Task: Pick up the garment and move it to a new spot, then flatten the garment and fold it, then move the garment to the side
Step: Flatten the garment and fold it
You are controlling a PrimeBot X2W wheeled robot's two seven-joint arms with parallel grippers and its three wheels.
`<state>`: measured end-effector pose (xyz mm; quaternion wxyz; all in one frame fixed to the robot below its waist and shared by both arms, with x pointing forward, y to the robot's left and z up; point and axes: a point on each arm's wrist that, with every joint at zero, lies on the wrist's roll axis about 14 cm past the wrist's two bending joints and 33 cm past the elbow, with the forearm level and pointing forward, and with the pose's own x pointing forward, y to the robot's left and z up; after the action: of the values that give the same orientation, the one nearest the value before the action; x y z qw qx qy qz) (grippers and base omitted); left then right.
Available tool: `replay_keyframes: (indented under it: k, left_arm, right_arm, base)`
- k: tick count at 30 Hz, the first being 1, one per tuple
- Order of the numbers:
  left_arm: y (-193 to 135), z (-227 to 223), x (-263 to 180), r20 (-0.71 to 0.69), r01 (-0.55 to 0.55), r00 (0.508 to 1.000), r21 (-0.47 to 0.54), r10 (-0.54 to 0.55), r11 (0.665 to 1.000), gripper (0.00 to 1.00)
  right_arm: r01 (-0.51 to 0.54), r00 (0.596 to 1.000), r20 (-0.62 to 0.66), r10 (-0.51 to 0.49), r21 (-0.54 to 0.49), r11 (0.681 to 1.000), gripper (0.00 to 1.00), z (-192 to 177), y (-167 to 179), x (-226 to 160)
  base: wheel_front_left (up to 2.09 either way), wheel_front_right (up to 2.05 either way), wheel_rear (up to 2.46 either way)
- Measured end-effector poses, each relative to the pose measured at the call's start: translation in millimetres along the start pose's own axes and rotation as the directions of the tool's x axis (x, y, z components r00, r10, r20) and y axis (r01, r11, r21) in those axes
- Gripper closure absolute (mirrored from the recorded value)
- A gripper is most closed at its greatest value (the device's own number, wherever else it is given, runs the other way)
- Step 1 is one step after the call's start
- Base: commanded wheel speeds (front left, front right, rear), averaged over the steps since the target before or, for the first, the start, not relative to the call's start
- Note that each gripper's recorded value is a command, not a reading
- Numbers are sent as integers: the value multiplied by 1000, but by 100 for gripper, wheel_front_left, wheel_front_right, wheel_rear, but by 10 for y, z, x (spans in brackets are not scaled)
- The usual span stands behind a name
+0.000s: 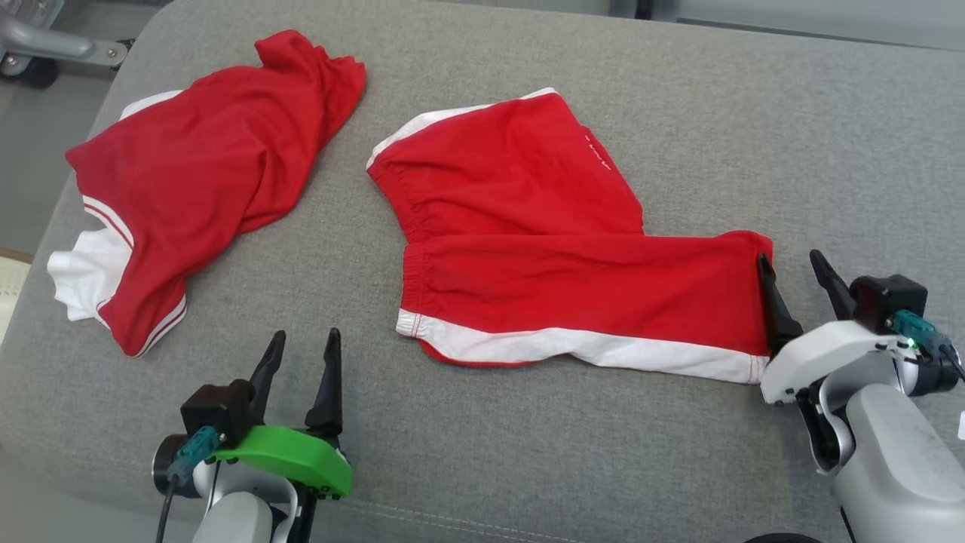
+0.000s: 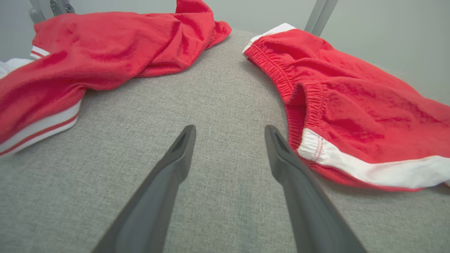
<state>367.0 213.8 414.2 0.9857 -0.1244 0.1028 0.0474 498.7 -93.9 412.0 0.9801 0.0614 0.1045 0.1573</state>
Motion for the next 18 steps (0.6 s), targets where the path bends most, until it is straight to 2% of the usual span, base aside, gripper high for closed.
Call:
replay_keyframes:
  k: [5, 18]
  left_arm:
    - [-3, 55, -14, 21, 1, 1000, 30, -2, 1000, 0]
    - [-237, 134, -4, 50, 70, 996, 60, -73, 996, 0]
  right_arm:
    - [68, 997, 40, -69, 15, 998, 0, 74, -148, -377]
    - [85, 988, 134, -81, -23, 996, 0, 302, 12, -988]
  base:
    - [0, 0, 0]
    - [0, 0, 0]
